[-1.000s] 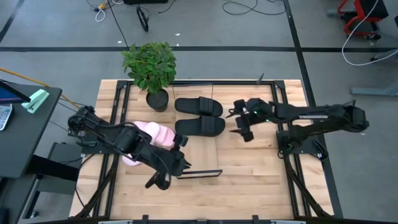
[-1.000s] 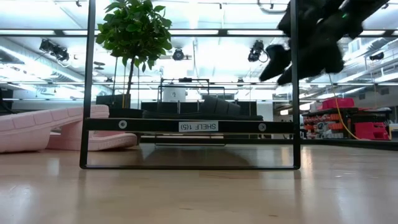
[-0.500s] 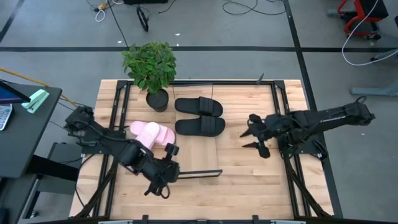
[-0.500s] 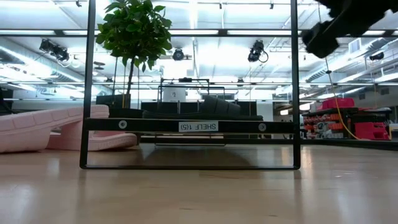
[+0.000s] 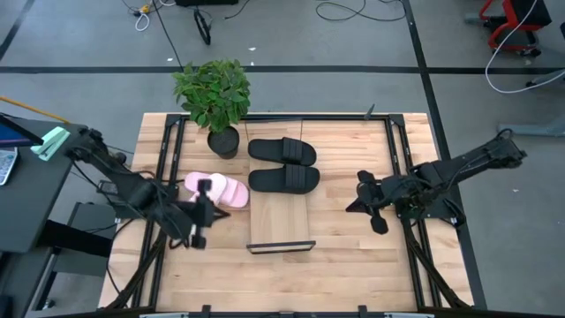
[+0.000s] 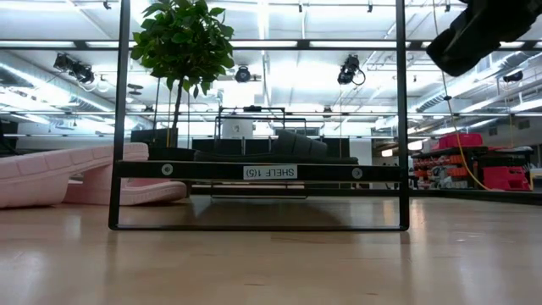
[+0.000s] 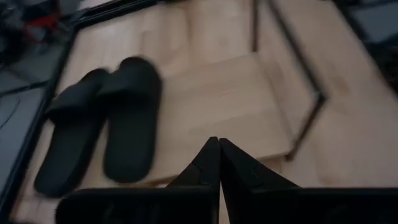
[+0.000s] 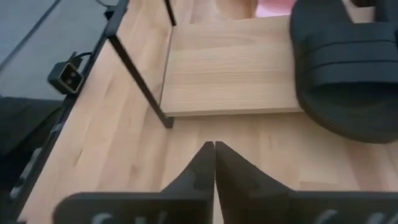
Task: Pick and place slides into the shelf
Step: Put the bottom pink slipper on the shelf
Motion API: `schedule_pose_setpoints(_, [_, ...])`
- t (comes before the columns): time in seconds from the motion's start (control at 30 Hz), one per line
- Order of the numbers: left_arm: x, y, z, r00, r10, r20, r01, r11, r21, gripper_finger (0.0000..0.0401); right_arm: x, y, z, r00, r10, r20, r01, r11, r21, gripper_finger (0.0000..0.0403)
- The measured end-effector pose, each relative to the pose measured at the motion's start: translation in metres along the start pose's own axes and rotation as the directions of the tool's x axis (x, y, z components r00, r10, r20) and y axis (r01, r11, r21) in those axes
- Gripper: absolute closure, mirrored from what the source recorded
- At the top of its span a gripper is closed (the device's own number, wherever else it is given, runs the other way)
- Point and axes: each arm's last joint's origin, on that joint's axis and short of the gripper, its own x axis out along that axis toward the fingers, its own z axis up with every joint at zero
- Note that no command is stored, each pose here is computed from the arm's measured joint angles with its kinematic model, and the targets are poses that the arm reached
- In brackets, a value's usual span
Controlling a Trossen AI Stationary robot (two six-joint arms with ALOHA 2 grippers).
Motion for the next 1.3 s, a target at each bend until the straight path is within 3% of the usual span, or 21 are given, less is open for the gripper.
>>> schedule_pose_setpoints(0.27, [-0.007, 0.024, -0.044, 0.999, 0.050, -0.017, -0.052, 0.991, -0.126, 0.0385, 0.004, 0.004, -0.002, 0.998, -0.070, 0.005, 0.070, 0.997, 0.012, 0.0397])
schedule_pose_setpoints(0.47, [-0.003, 0.034, -0.062, 0.995, 0.094, -0.043, -0.102, 0.958, -0.266, 0.0397, 0.012, 0.003, -0.002, 0.993, -0.121, -0.008, 0.121, 0.991, -0.060, 0.0392])
schedule_pose_setpoints(0.63, [0.000, 0.039, -0.068, 0.987, 0.127, -0.101, -0.151, 0.948, -0.280, 0.0378, 0.017, 0.003, -0.002, 0.991, -0.133, -0.022, 0.129, 0.984, -0.119, 0.0396])
schedule_pose_setpoints(0.9, [0.000, 0.048, -0.080, 0.957, 0.170, -0.234, -0.231, 0.937, -0.263, 0.0350, 0.017, 0.001, -0.001, 0.989, -0.149, -0.019, 0.148, 0.988, -0.047, 0.0394])
schedule_pose_setpoints(1.3, [0.000, 0.047, -0.082, 0.960, 0.051, -0.277, -0.135, 0.947, -0.292, 0.0365, 0.019, 0.000, 0.001, 0.985, -0.171, 0.014, 0.171, 0.985, 0.035, 0.0395])
